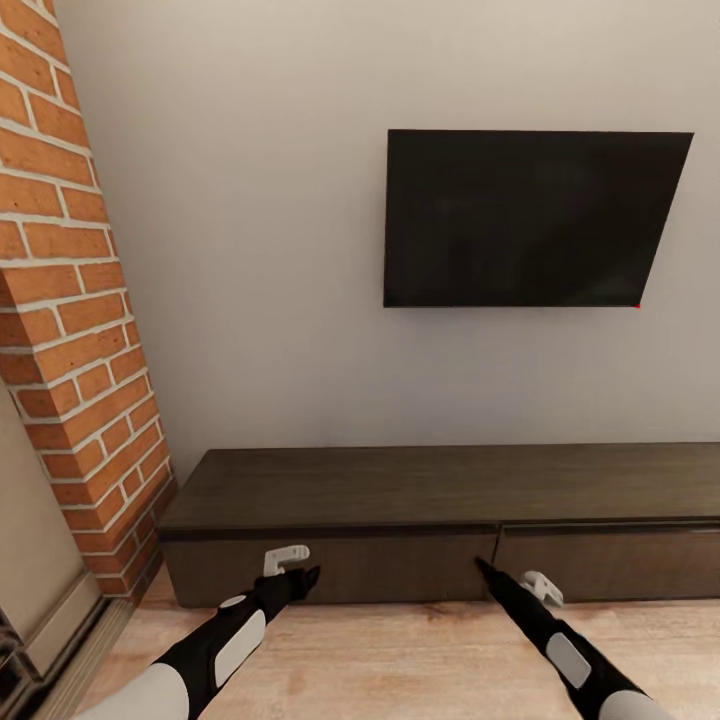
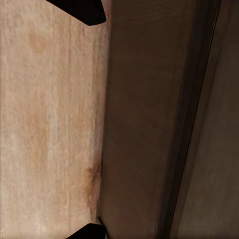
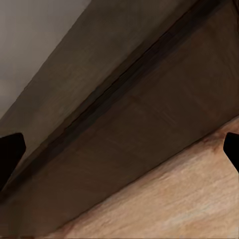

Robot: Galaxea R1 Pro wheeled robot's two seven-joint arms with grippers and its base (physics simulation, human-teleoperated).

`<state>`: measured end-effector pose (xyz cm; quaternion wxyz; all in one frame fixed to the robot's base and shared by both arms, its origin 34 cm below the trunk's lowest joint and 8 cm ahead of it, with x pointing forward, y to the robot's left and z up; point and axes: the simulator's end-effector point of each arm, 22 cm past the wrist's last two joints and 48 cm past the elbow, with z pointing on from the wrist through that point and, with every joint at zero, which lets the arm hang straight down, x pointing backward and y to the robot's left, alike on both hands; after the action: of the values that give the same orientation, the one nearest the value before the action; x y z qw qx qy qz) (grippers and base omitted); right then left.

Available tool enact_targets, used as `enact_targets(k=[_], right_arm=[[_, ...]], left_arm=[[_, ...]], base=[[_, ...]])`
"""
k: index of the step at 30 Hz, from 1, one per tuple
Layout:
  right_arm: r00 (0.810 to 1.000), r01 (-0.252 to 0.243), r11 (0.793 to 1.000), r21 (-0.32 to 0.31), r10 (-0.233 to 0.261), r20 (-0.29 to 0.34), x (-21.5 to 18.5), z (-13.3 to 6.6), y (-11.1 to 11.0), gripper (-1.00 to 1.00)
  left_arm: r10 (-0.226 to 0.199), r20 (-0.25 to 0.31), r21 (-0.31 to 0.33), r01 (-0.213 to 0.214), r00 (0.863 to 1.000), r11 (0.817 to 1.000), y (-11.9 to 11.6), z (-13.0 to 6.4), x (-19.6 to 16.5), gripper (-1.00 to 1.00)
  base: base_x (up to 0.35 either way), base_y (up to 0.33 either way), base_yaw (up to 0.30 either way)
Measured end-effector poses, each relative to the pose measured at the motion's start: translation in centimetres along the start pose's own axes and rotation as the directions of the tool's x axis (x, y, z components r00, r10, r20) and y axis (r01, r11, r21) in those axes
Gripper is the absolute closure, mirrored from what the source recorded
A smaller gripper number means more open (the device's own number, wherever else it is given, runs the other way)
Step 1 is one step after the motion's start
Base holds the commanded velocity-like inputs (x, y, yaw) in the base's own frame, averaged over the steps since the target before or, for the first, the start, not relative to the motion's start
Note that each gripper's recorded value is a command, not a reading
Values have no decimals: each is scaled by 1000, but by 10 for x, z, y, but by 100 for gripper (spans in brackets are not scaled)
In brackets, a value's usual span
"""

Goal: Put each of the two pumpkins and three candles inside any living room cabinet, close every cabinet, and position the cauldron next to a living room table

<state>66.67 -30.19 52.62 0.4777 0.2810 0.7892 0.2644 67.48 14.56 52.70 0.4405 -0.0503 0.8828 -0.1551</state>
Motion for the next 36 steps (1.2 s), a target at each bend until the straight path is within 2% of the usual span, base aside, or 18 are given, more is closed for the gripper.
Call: enact_targets(k=[2,6,11,12,17,18,21,22,26,29,30,34,36], right_arm=[[997,-67,998,-17,67,46,-13,-2,-4,-100],[987,-130,991,-27,132,90,-19,-3,-13,-100],[962,-231,972,-32,233,143,-25,-4,-26,-100],[952,-270,962,-36,272,139,-23,-4,-26,-100],[932,-350,935,-50,353,78,-12,-3,-20,-100],[924,-376,925,-52,379,51,-6,-2,-18,-100],[915,-402,914,-50,404,23,-1,-1,-16,-100],[911,-412,910,-44,413,11,2,-1,-15,-100],[906,-423,906,-23,423,-1,6,0,-17,-100],[902,-431,902,-15,431,-3,7,1,-18,-100],[898,-439,898,-13,439,-1,8,1,-20,-100],[889,-458,889,-16,458,0,12,4,-25,-100],[879,-476,879,-20,476,-18,17,5,-26,-100]], left_arm=[[0,11,1,0,1000,1000,0,1,-1,-100],[0,31,0,0,1000,1000,3,4,2,-100],[-1,43,3,1,999,1000,5,7,6,-100],[-1,45,5,1,999,1000,5,7,6,-100],[1,42,19,-2,999,1000,1,7,5,-100],[2,45,40,-4,999,999,-6,7,2,-100],[5,26,105,-8,1000,994,-27,5,-1,-100],[10,-10,159,-8,1000,987,-42,1,4,-100],[25,-73,277,-4,997,961,-68,-14,17,-100],[44,-98,354,-7,994,935,-80,-30,22,-100],[60,-113,394,-11,992,919,-82,-40,25,-100],[87,-143,450,-14,986,893,-82,-54,39,-100],[94,-163,482,-4,982,876,-84,-63,53,-100]], base=[[0,0,0],[0,0,0],[0,0,0],[0,0,0],[0,0,0],[0,0,0],[0,0,0],[0,0,0],[0,0,0],[0,0,0],[0,0,0],[0,0,0],[0,0,0]])
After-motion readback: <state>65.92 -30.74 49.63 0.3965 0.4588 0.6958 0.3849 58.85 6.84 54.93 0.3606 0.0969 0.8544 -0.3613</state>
